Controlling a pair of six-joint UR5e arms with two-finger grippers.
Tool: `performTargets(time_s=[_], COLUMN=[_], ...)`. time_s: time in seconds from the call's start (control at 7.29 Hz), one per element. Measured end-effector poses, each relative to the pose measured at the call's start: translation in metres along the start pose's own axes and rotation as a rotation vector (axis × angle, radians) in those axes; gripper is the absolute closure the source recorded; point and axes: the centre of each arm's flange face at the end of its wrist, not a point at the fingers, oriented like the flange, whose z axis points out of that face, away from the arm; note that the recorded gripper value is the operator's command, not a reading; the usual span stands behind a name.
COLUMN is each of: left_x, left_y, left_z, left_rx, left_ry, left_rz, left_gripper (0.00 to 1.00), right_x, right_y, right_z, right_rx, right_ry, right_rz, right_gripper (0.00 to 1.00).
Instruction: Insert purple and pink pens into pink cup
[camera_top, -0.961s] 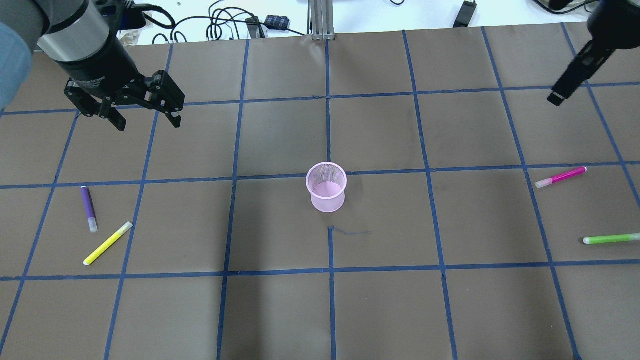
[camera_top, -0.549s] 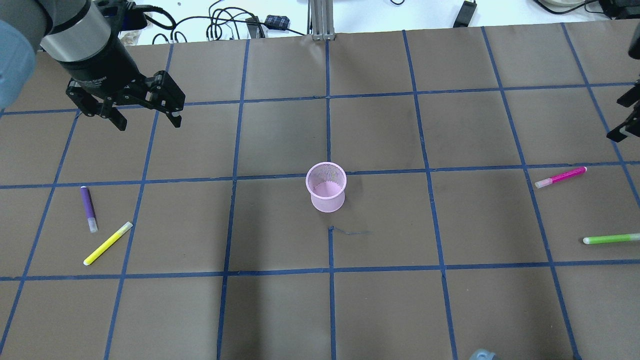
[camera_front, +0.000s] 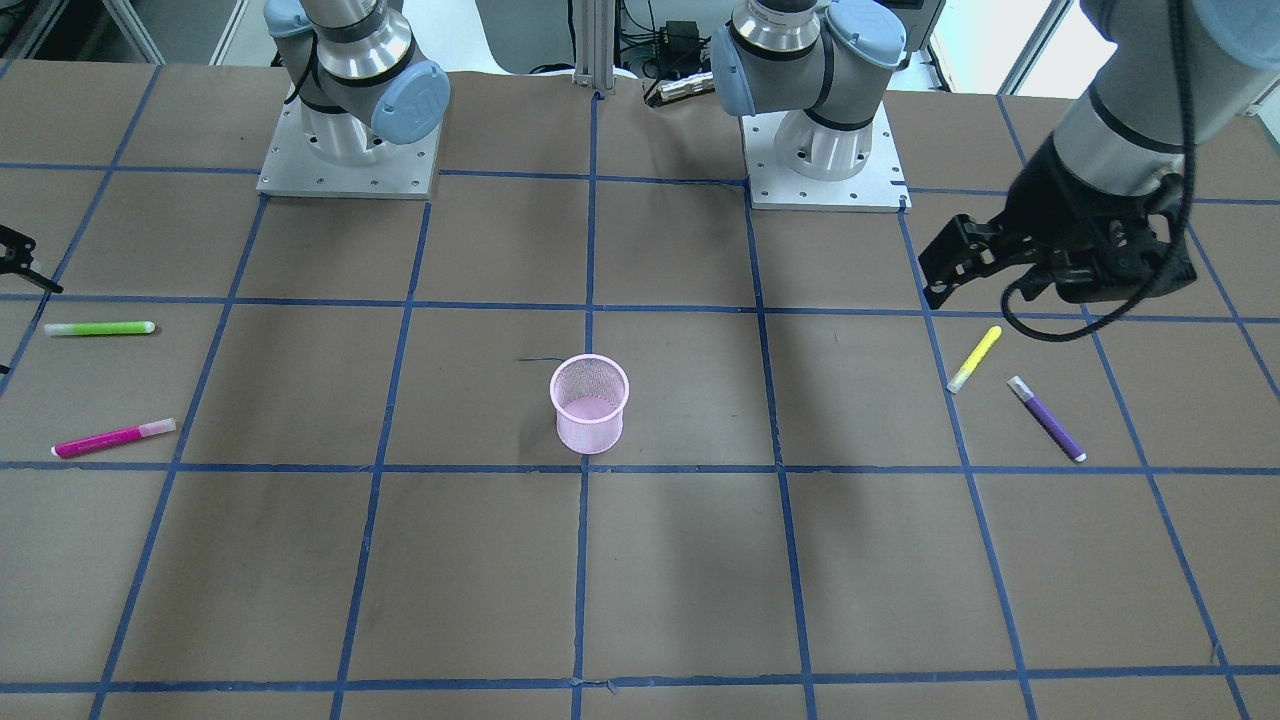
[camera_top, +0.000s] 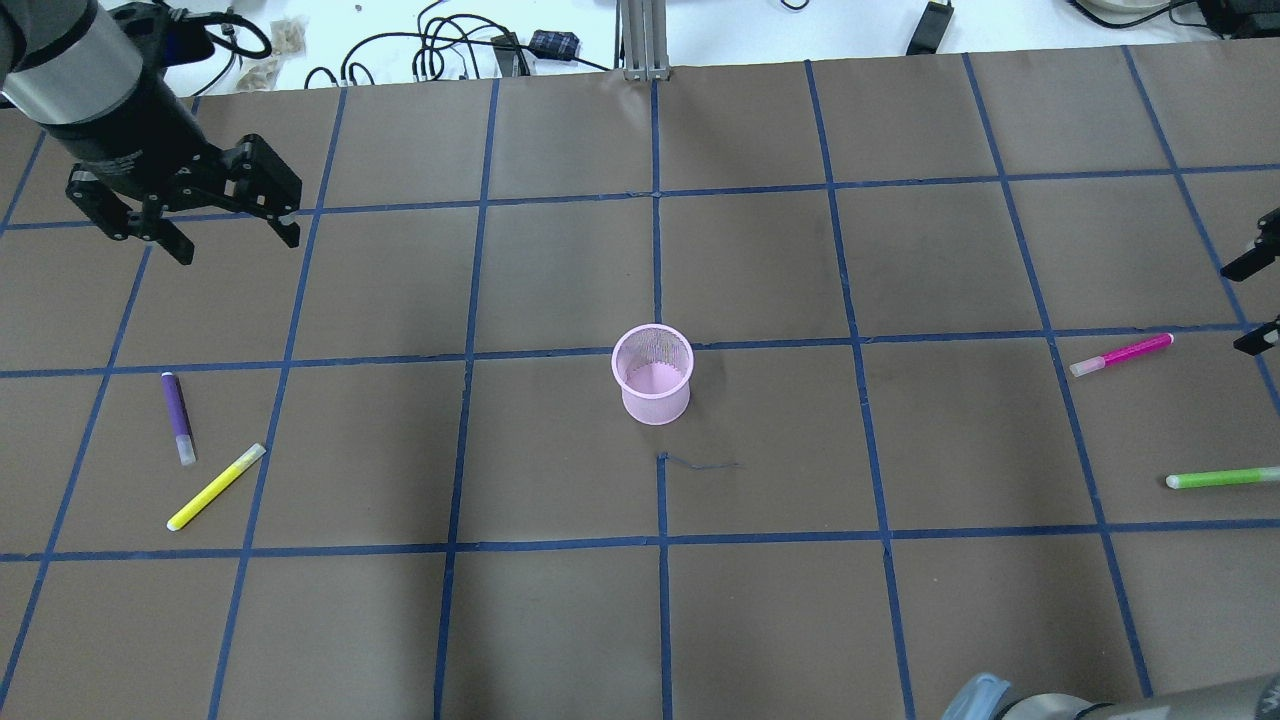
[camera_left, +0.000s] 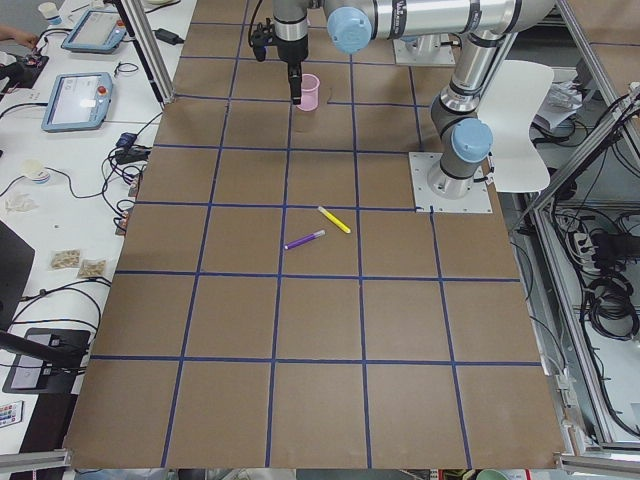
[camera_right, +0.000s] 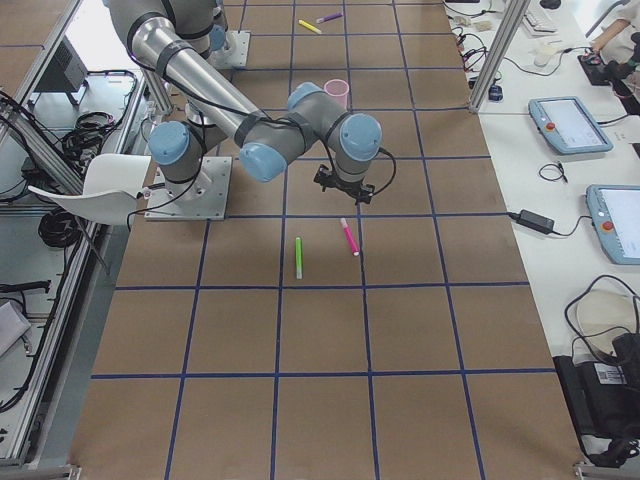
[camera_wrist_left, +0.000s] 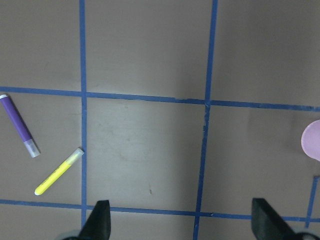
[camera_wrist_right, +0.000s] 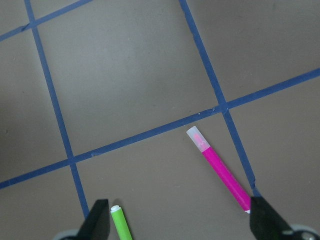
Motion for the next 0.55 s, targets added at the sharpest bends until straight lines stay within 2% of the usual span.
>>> performTargets(time_s=[0.27, 0.55], left_x=[-0.092, -0.147], left_y=[-0.015, -0.036], left_z=[0.009, 0.054], left_rx=[0.002, 0.015], left_ry=[0.008, -0.040], left_rz=[-0.171, -0.247], left_gripper=[0.00, 0.00], right_x=[0.020, 0.043], right_y=[0.018, 0.032], right_z=[0.045, 0.080], right_rx=[0.009, 0.024], right_ry=[-0.011, 0.017], right_rz=[-0.179, -0.377], right_gripper=[0.00, 0.05])
